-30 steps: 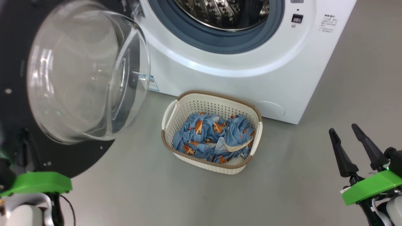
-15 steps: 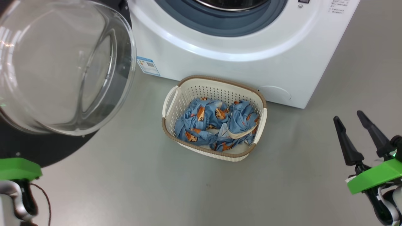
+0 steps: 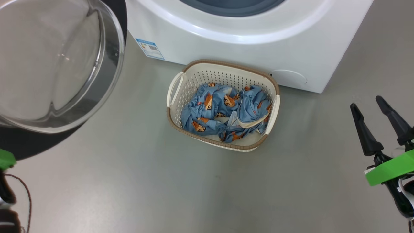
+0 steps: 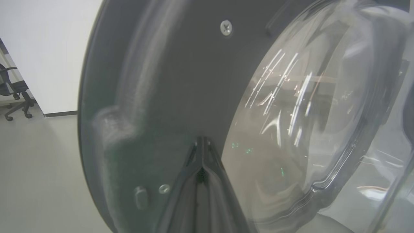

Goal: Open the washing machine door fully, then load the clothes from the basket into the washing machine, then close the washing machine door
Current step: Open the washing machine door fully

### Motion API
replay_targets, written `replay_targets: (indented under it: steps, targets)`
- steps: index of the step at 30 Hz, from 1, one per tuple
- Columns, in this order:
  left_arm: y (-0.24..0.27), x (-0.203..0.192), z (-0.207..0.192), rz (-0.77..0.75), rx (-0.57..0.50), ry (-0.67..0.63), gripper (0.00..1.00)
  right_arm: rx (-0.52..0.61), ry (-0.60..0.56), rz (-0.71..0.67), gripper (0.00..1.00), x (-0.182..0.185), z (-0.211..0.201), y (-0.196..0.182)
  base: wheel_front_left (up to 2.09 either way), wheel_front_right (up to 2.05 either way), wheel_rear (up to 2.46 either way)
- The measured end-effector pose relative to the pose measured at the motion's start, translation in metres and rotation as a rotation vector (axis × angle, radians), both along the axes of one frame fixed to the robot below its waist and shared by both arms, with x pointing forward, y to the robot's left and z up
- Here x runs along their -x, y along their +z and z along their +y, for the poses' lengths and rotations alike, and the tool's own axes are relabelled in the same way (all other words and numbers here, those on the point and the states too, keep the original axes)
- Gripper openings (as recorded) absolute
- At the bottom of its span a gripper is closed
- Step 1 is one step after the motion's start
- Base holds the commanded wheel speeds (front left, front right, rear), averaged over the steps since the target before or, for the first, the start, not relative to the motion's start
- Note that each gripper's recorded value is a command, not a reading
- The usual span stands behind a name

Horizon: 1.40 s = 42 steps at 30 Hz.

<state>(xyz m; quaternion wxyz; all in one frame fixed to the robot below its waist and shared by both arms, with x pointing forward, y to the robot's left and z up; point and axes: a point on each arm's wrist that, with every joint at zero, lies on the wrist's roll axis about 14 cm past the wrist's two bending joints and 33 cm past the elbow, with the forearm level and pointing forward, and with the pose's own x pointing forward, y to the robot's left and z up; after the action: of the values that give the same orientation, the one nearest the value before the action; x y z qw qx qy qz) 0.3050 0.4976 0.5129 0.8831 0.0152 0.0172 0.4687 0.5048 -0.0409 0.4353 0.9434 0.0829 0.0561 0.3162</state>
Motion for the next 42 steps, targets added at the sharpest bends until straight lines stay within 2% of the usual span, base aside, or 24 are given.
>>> replay_targets:
  steps: [13,22,31,42]
  targets:
    - [0.005,-0.011,0.027,0.068,-0.030,0.031,0.00,0.013,0.021,0.012,1.00,-0.010,0.002,-0.015,0.00,0.00,0.00]
    - [0.006,-0.013,0.031,0.088,-0.034,0.029,0.00,0.017,0.024,0.016,1.00,-0.009,0.001,-0.016,0.00,0.00,0.00]
    - [0.012,-0.013,0.015,0.034,-0.027,-0.022,0.00,-0.001,0.028,-0.007,1.00,-0.004,0.009,0.002,0.00,0.00,0.00]
    - [0.008,0.011,-0.015,-0.012,-0.019,-0.119,0.00,-0.022,0.037,-0.042,1.00,0.015,0.020,0.030,0.00,0.00,0.00]
